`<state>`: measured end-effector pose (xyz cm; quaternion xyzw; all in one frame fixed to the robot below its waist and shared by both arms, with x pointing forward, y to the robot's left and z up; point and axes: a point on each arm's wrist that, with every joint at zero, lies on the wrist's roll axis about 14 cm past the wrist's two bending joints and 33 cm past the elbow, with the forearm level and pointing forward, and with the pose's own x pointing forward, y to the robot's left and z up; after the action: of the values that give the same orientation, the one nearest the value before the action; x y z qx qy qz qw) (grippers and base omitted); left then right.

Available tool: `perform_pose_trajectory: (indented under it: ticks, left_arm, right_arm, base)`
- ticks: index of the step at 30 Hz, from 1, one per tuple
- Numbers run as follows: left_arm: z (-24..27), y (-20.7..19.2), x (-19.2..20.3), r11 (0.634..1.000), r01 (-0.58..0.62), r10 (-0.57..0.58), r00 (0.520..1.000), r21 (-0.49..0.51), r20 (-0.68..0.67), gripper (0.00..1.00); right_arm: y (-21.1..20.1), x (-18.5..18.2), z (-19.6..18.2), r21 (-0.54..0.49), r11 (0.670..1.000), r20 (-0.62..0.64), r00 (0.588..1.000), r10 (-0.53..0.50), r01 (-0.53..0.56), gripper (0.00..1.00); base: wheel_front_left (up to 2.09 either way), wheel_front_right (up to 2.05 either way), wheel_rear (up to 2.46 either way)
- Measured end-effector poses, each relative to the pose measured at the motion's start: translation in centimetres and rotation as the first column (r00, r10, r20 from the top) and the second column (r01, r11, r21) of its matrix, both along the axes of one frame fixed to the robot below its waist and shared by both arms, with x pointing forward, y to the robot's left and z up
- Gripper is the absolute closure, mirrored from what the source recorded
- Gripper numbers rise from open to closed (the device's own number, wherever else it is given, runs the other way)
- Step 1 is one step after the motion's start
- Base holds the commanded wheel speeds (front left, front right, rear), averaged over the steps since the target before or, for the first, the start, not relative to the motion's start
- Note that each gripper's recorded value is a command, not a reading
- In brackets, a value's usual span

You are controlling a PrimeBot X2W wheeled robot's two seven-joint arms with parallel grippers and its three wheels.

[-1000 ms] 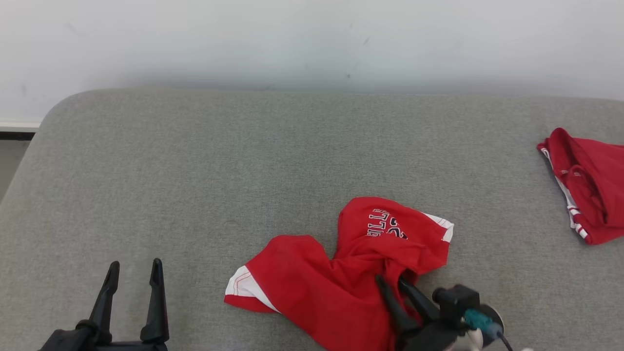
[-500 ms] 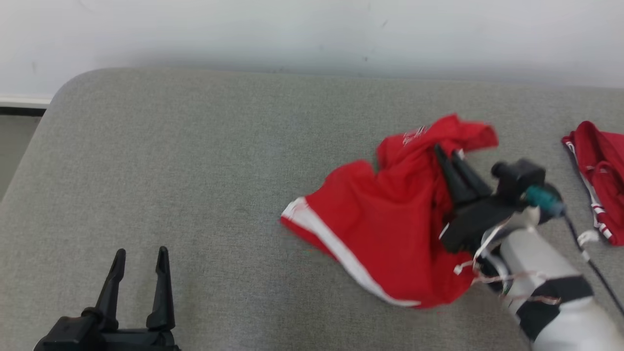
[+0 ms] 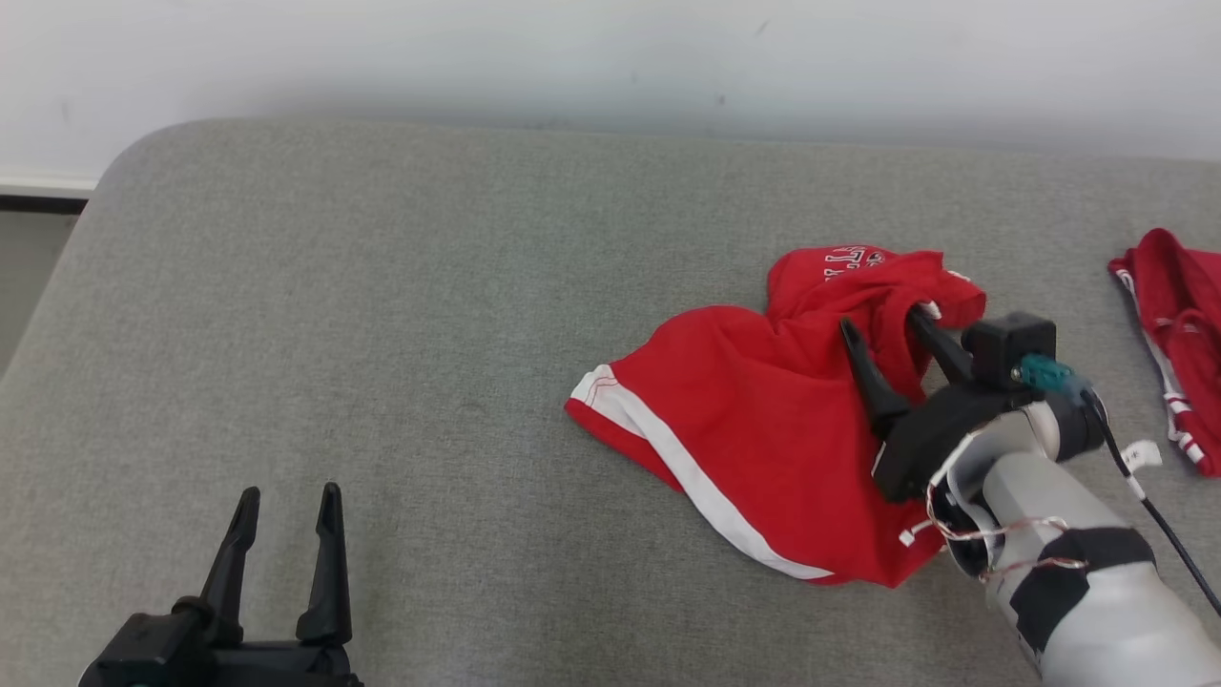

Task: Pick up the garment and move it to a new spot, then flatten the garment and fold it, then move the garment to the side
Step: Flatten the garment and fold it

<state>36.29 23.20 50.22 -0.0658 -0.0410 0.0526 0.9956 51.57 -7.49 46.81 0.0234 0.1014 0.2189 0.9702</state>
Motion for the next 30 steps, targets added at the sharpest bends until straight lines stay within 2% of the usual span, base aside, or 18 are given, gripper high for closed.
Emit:
perform_pose_trajectory:
  ticks: [8,13,17,25,30]
  left_arm:
    - [0.4,-1.0,0.0,1.0,0.031,-0.031,0.999,0.001,0.014,0.0]
    - [0.8,-2.1,0.2,0.998,0.064,-0.064,0.997,0.0,0.029,0.0]
    - [1.1,-3.0,0.3,0.995,0.095,-0.095,0.995,0.007,0.039,0.0]
    - [1.8,-4.0,0.7,0.992,0.127,-0.127,0.99,0.016,0.06,0.0]
    - [2.1,-4.0,0.6,0.991,0.134,-0.136,0.988,0.026,0.067,0.0]
  right_arm:
    - [-3.5,-3.1,-0.9,0.036,0.997,-0.014,0.998,-0.066,0.067,0.0]
    - [-6.8,-5.0,1.3,0.096,0.986,0.061,0.988,-0.141,0.135,0.0]
    - [-9.9,-7.6,3.2,0.132,0.969,0.146,0.963,-0.225,0.207,0.0]
    - [-11.6,-12.0,5.3,0.154,0.953,0.244,0.925,-0.292,0.26,0.0]
    - [-11.3,-14.4,5.1,0.141,0.956,0.253,0.925,-0.285,0.256,0.0]
  base:
    - [0.0,0.0,0.0]
    - [0.0,0.0,0.0]
    - [0.0,0.0,0.0]
    - [0.0,0.0,0.0]
    - [0.0,0.0,0.0]
